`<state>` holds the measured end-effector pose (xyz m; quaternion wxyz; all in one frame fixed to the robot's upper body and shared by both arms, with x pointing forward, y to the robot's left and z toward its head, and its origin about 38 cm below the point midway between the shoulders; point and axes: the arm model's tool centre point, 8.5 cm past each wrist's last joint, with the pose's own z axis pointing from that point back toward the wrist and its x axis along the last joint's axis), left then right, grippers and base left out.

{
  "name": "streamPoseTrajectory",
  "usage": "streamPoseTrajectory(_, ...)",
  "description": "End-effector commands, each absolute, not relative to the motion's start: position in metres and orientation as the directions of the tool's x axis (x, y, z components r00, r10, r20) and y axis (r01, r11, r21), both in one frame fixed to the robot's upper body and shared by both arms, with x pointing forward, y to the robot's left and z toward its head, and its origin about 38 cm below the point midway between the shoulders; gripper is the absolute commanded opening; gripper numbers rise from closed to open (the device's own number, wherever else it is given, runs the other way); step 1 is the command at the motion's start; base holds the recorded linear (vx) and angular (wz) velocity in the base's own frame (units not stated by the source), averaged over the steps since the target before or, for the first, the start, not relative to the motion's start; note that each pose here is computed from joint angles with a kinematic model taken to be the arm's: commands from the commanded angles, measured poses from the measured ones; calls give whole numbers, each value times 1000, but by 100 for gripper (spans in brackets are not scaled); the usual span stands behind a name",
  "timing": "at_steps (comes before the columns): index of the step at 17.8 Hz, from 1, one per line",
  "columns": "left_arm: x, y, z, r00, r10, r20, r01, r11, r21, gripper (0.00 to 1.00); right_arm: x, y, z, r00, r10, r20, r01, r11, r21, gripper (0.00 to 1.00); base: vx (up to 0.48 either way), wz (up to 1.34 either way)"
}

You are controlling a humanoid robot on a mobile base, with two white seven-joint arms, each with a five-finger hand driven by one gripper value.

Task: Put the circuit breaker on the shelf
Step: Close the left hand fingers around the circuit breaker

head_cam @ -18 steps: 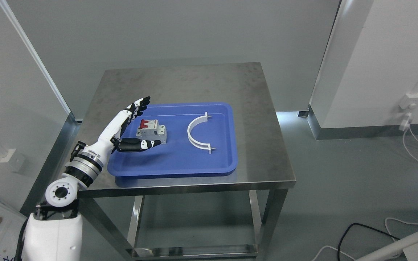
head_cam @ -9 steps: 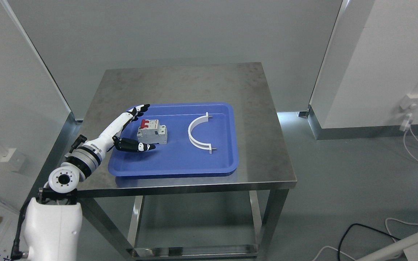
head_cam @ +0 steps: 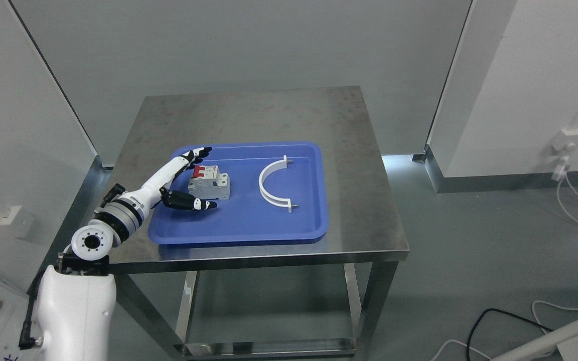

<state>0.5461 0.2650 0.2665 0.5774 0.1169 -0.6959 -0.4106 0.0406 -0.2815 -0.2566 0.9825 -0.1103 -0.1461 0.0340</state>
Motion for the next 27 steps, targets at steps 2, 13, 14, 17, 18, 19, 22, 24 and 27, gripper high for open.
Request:
streamPoseTrajectory(2, 551, 275, 260, -291, -603, 743, 297, 681, 669, 23, 19, -293, -259, 993, 103, 64, -84, 965, -247, 100, 1, -21)
streamPoseTrajectory(13, 531, 287, 279, -396, -536, 746, 135, 769, 624, 99, 19, -293, -259, 993, 103, 64, -84, 965, -247, 100, 0, 6)
streamPoseTrajectory(14, 530, 287, 281, -405, -534, 742, 108, 778, 619, 99, 19, -293, -259, 993, 103, 64, -84, 965, -247, 100, -3, -25)
streamPoseTrajectory(17, 528, 275, 280, -448, -478, 755, -57, 858, 510, 99, 19, -293, -259, 993, 103, 64, -84, 965, -247, 100, -9, -27)
streamPoseTrajectory(18, 523, 264, 266, -448, -475, 757, -50, 859, 509, 99, 19, -293, -259, 993, 103, 64, -84, 965, -247, 100, -19, -20)
streamPoseTrajectory(19, 517, 255, 253, -443, -481, 757, -22, 850, 527, 99, 19, -293, -259, 993, 103, 64, -84, 965, -247, 100, -19, -20)
streamPoseTrajectory(22, 512, 240, 248, -450, -489, 747, 24, 830, 558, 99, 19, -293, -259, 993, 103, 64, -84, 965, -247, 100, -4, -12)
streamPoseTrajectory(24, 513, 233, 243, -430, -491, 758, 90, 812, 577, 98, 19, -293, -259, 993, 103, 64, -84, 965, -247, 100, 5, 1)
streamPoseTrajectory(27, 516, 217, 236, -393, -500, 772, 179, 782, 597, 95, 19, -293, -259, 993, 103, 64, -84, 965, -247, 100, 3, 1)
